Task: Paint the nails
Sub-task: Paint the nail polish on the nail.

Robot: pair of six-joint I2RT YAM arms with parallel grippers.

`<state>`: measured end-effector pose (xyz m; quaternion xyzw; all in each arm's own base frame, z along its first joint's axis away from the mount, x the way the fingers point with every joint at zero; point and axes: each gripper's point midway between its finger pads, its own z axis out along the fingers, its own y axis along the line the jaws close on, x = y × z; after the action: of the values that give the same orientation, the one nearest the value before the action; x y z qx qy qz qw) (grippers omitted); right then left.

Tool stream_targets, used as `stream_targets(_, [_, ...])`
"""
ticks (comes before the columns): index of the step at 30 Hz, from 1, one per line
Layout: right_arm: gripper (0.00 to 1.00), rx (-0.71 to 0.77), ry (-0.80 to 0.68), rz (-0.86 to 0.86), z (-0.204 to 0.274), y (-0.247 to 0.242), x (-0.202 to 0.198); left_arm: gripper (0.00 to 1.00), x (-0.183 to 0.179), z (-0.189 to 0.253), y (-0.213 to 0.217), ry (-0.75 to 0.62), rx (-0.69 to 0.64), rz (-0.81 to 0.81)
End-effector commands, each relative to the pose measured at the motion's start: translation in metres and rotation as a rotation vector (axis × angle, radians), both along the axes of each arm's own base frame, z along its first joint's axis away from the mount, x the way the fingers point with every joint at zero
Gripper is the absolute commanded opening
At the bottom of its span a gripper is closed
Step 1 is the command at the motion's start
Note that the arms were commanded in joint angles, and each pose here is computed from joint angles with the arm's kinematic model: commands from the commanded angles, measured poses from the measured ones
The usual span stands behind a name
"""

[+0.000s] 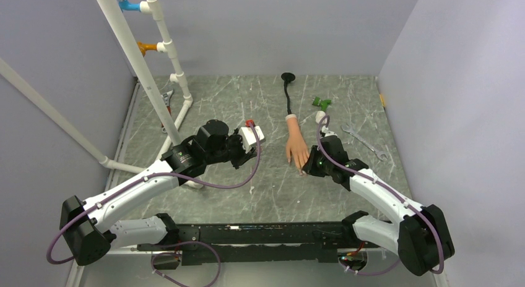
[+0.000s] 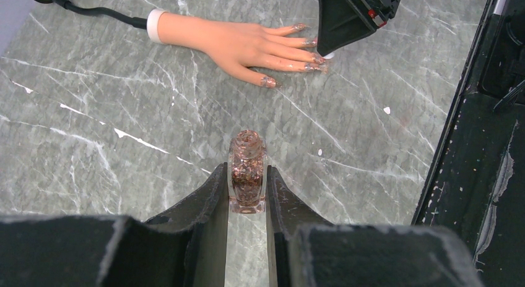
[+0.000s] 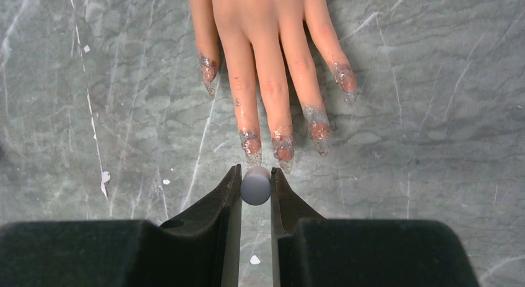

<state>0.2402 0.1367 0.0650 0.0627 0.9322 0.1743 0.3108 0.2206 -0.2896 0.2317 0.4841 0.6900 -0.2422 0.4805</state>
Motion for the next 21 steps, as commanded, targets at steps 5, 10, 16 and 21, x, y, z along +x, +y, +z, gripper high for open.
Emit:
stream_targets(5, [0.00, 0.003, -0.010, -0.013, 0.004, -0.003, -0.002, 0.00, 0.005, 0.028, -0.005, -0.058, -0.056, 0.002])
stream_targets(10, [0.00, 0.004, -0.015, -0.011, 0.006, -0.001, 0.004, 0.00, 0.004, 0.028, -0.005, -0.059, -0.056, 0.002])
stream_targets(16, [0.00, -0.011, -0.035, -0.014, 0.013, 0.000, 0.014, 0.00, 0.004, 0.029, -0.005, -0.062, -0.057, 0.002])
stream_targets(21, [0.00, -0.020, -0.051, -0.016, 0.019, 0.001, 0.022, 0.00, 0.004, 0.029, -0.004, -0.063, -0.057, 0.003])
